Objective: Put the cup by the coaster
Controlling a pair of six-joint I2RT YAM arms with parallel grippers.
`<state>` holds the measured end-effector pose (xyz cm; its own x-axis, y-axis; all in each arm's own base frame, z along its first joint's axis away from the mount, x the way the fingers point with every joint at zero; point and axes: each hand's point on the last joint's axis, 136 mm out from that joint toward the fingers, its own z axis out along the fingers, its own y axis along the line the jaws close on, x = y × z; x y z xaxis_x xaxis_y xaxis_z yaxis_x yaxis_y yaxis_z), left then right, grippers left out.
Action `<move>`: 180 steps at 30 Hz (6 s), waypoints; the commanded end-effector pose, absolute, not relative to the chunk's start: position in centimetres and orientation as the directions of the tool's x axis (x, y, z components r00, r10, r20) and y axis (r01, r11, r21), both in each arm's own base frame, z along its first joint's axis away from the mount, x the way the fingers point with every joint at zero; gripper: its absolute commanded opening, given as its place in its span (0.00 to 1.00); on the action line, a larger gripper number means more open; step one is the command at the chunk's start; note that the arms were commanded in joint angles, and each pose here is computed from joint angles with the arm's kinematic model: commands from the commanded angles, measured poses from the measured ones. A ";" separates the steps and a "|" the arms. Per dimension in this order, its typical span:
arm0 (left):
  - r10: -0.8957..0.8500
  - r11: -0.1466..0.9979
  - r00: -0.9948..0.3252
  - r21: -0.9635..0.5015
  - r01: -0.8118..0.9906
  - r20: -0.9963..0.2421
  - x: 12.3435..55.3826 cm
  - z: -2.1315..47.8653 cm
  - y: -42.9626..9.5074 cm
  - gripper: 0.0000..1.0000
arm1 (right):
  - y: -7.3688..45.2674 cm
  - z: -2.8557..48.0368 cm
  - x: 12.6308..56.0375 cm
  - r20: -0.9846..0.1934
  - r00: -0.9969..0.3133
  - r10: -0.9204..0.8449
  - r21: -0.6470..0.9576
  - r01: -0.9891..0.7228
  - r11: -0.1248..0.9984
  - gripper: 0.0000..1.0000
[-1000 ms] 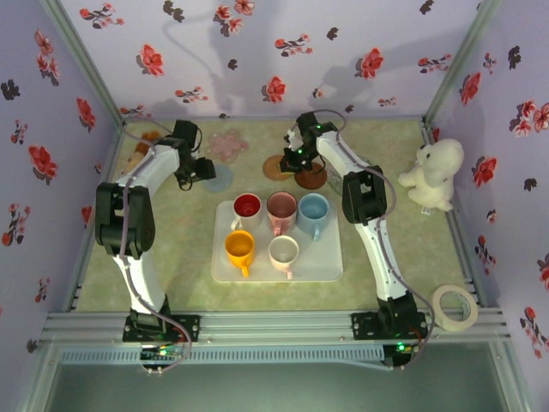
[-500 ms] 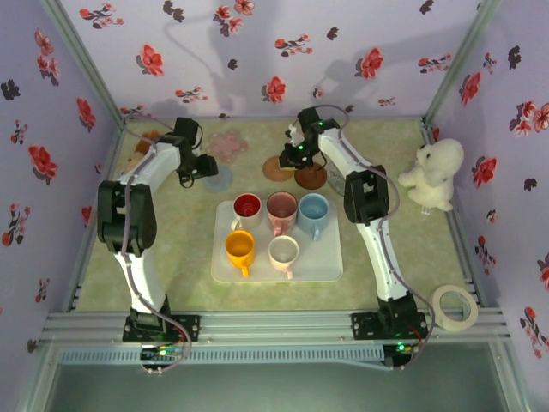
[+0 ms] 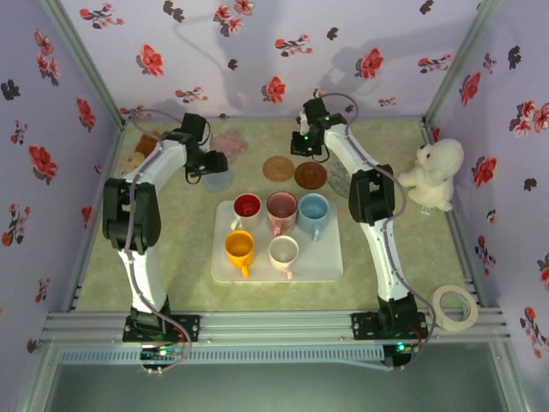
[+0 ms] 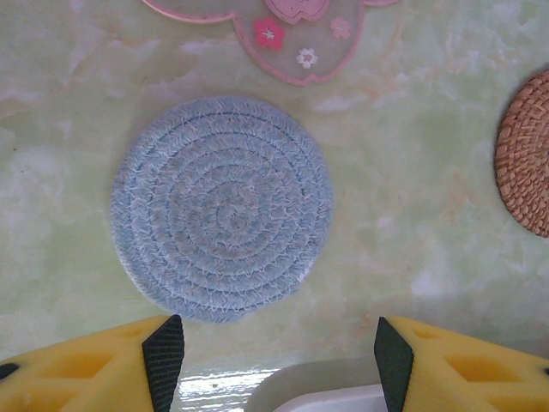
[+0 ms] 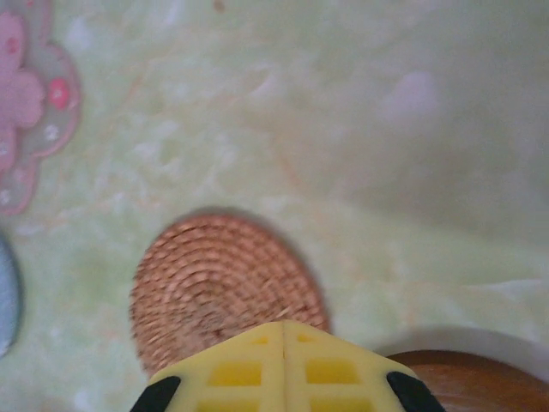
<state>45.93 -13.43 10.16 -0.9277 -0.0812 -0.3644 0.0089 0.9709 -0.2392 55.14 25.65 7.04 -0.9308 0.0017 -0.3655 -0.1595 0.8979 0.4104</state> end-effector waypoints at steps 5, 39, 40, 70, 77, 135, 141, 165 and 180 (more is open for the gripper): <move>-0.054 0.971 -0.940 -0.237 0.029 -0.337 45.5 9.0 -13.7 0.64 | 24.3 5.0 57.9 -0.410 -0.910 0.066 0.343 -0.086 0.935 0.00; -0.051 0.971 -0.944 -0.238 0.030 -0.326 45.2 8.9 -13.9 0.64 | 27.9 3.2 53.9 -0.285 -0.957 -0.053 0.415 -0.173 0.893 0.00; -0.048 0.970 -0.942 -0.241 0.036 -0.332 45.4 9.2 -14.0 0.64 | 27.8 3.9 54.1 -0.301 -0.952 -0.049 0.413 -0.177 0.893 0.00; 0.078 0.912 -0.916 -0.344 0.225 -0.393 48.7 8.2 -20.1 0.03 | 14.0 12.6 43.8 -0.551 -0.807 0.214 0.162 0.148 0.976 0.99; 0.093 0.914 -0.934 -0.342 0.218 -0.346 48.8 5.5 -20.4 0.00 | 10.0 13.0 39.2 -0.588 -0.758 0.281 0.121 0.261 0.958 0.99; -0.029 0.968 -0.970 -0.249 0.033 -0.242 48.4 2.5 -12.7 0.00 | 8.1 14.0 37.8 -0.592 -0.759 0.270 0.073 0.283 0.956 0.99; -0.037 0.975 -0.971 -0.223 0.018 -0.238 48.2 2.5 -11.3 0.00 | 8.2 13.8 37.8 -0.589 -0.761 0.273 0.076 0.284 0.956 0.99; -0.066 0.958 -0.959 -0.285 0.016 -0.276 47.9 5.2 -9.4 0.01 | 8.4 13.8 37.9 -0.585 -0.764 0.273 0.081 0.280 0.957 0.99; -0.058 0.955 -0.888 -0.283 0.083 -0.456 53.8 9.2 -11.1 0.07 | 8.4 13.8 38.4 -0.582 -0.769 0.263 0.067 0.277 0.958 0.99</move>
<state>51.94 -10.39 9.98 -0.9006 -0.0820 -0.4268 0.0529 0.9541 -0.2949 38.03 8.81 13.08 -0.7735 0.2617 -0.5772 0.2651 0.9609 0.0804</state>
